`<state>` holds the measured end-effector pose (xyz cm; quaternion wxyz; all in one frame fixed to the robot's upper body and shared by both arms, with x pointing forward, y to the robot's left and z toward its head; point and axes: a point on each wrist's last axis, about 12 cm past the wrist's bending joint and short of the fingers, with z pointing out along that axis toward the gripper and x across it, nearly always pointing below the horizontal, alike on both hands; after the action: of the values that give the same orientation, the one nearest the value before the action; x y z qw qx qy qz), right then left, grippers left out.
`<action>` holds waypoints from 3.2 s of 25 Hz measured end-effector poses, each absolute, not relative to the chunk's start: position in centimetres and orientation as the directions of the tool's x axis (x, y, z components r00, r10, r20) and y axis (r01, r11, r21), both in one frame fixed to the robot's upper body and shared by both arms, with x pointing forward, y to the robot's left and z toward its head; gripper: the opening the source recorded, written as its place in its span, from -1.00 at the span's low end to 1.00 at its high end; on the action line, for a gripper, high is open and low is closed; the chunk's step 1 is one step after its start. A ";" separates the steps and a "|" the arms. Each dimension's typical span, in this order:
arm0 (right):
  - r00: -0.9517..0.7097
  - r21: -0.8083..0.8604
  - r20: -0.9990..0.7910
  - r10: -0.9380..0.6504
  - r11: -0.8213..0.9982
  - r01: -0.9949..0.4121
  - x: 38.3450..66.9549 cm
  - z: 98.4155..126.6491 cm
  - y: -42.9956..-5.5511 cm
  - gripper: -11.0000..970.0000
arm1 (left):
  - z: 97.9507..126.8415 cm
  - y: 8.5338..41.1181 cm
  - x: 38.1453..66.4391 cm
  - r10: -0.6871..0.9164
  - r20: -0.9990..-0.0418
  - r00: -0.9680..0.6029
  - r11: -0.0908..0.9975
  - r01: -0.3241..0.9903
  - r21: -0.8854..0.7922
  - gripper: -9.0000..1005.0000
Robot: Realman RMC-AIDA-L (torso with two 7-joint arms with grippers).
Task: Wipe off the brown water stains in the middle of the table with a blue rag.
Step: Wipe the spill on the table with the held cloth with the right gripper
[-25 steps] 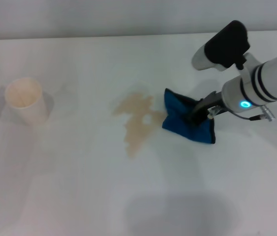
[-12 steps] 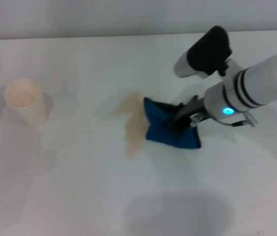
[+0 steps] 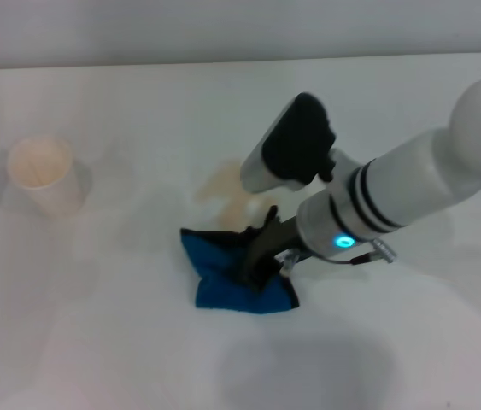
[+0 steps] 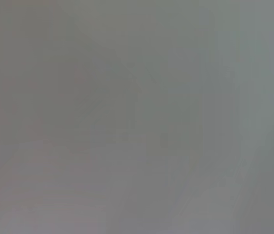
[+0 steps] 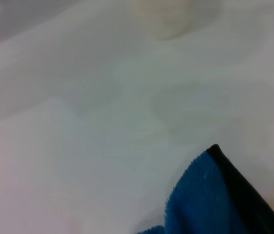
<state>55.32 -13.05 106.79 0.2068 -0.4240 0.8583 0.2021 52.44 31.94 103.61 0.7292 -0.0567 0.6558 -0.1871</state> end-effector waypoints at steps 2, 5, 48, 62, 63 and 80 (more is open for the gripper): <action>-0.541 0.160 -0.539 -0.646 0.552 -0.819 55.2 106.7 -12.6 -0.86 | 103.6 31.9 52.4 -0.347 -0.935 0.070 0.924 0.198 -0.328 0.72; -0.550 0.163 -0.570 -0.610 0.573 -0.803 55.4 106.5 -12.4 -0.86 | 103.6 32.0 52.4 -0.348 -0.935 0.071 0.924 0.197 -0.329 0.72; -0.714 0.027 -0.647 -0.268 0.928 -0.373 61.1 105.6 -26.1 -0.86 | 103.9 32.1 52.7 -0.356 -0.930 0.088 0.924 0.184 -0.336 0.72; -0.569 0.052 -0.666 -0.483 0.731 -0.680 59.0 106.5 -15.6 -0.86 | 104.0 32.0 52.9 -0.357 -0.930 0.090 0.923 0.187 -0.336 0.72; -0.558 0.051 -0.667 -0.495 0.716 -0.696 58.7 106.5 -15.1 -0.86 | 103.9 32.0 52.9 -0.357 -0.930 0.089 0.923 0.186 -0.336 0.72; -0.345 -0.021 -0.682 -0.645 0.488 -0.872 54.8 106.1 -8.4 -0.86 | 104.0 31.8 53.4 -0.355 -0.932 0.078 0.923 0.184 -0.337 0.72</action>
<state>54.81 -8.43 106.14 0.3211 -0.4739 0.8007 0.1770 53.44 31.80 104.01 0.7311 -0.0654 0.6536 -0.1844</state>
